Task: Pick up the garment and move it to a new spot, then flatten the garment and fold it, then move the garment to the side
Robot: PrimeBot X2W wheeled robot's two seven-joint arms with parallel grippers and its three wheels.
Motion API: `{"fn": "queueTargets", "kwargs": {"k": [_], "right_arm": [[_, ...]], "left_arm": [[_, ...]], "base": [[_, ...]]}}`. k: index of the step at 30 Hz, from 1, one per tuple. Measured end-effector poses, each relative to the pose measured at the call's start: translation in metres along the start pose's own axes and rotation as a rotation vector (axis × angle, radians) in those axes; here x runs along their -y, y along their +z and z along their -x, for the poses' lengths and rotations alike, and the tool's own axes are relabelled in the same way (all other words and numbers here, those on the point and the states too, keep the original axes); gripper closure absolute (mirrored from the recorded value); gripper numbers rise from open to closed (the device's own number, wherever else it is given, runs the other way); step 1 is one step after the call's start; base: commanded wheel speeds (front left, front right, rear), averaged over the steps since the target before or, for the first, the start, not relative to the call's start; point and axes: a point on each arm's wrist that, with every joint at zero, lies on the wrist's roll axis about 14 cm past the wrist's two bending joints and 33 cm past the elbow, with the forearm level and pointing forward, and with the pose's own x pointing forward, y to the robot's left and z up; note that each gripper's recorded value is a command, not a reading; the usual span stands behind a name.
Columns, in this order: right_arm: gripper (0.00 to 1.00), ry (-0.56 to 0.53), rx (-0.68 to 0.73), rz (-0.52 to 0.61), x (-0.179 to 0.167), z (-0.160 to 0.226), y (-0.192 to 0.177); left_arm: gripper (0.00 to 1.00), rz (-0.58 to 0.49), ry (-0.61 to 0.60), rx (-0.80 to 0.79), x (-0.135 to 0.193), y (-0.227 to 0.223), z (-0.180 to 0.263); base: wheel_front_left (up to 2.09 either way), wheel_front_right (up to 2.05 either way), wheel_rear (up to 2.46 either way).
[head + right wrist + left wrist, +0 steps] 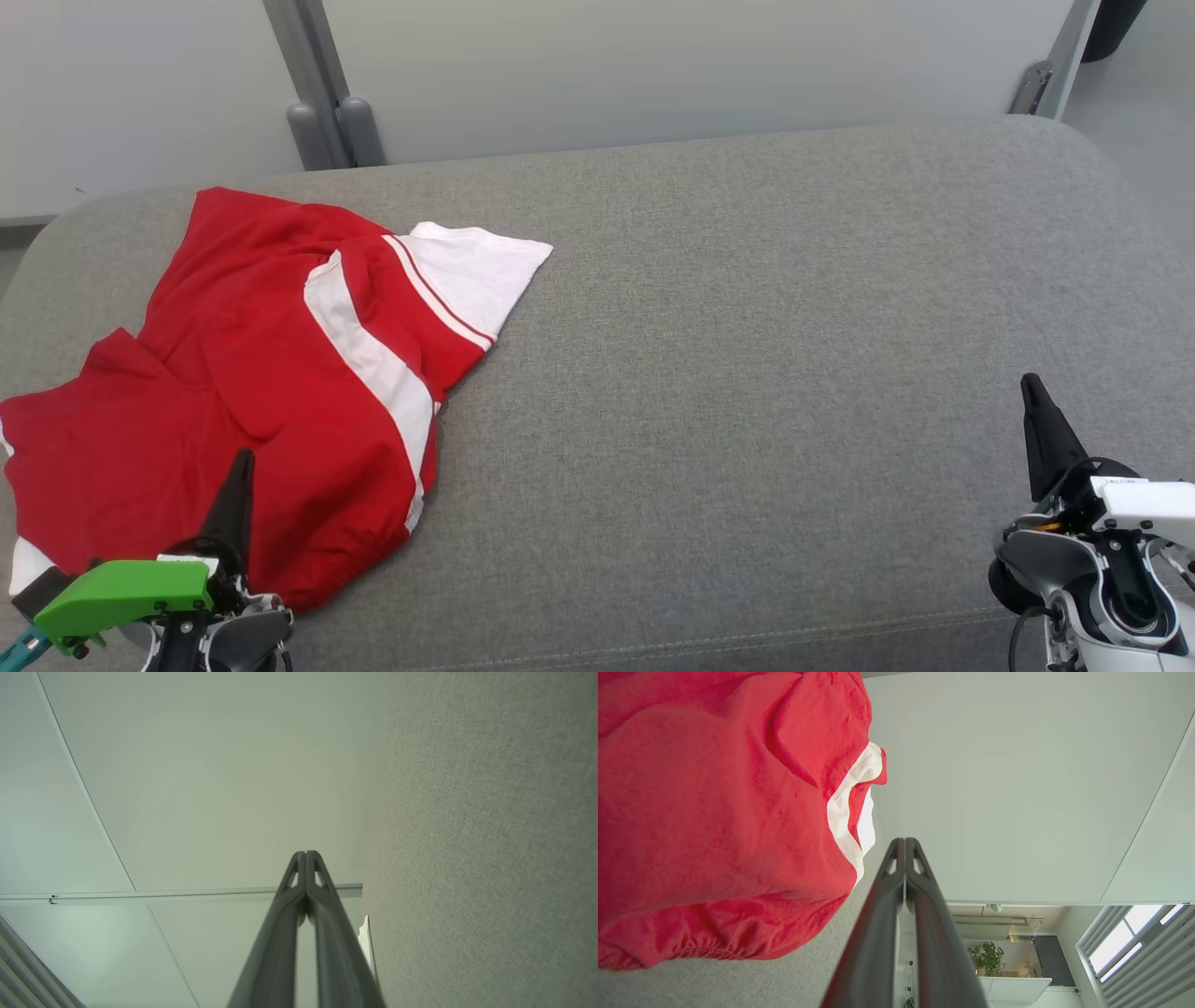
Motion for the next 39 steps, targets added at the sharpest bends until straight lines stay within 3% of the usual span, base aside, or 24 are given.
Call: {"fn": "queueTargets", "kwargs": {"k": [11,12,13,14,15,28,39], "right_arm": [[1.0,-0.008,0.0,-0.002,0.002,0.001,0.0],[0.0,-0.026,0.0,-0.006,0.008,0.003,-0.001],[0.0,-0.049,0.0,-0.014,0.016,0.006,-0.002],[1.0,-0.072,0.0,-0.021,0.024,0.01,-0.004],[0.0,-0.097,0.0,-0.028,0.033,0.014,-0.005],[0.0,-0.1,0.013,0.028,0.033,0.018,-0.007],[0.0,-0.084,-0.006,0.296,0.022,0.016,0.003]], "left_arm": [[1.0,0.002,0.007,0.0,-0.002,0.0,0.001],[0.0,0.006,0.025,0.0,-0.008,-0.001,0.003],[0.0,0.012,0.048,0.0,-0.016,-0.002,0.006],[1.0,0.018,0.071,0.0,-0.024,-0.003,0.01],[0.0,0.025,0.093,0.0,-0.032,-0.004,0.013],[0.0,-0.004,0.097,-0.021,-0.033,-0.015,0.016],[0.0,-0.167,0.08,-0.038,-0.026,-0.02,0.014]], "base": [[0.0,0.0,0.0],[0.0,0.0,0.0],[0.0,0.0,0.0],[0.0,0.0,0.0],[0.0,0.0,0.0],[0.0,0.0,0.0],[0.0,0.0,0.0]]}}
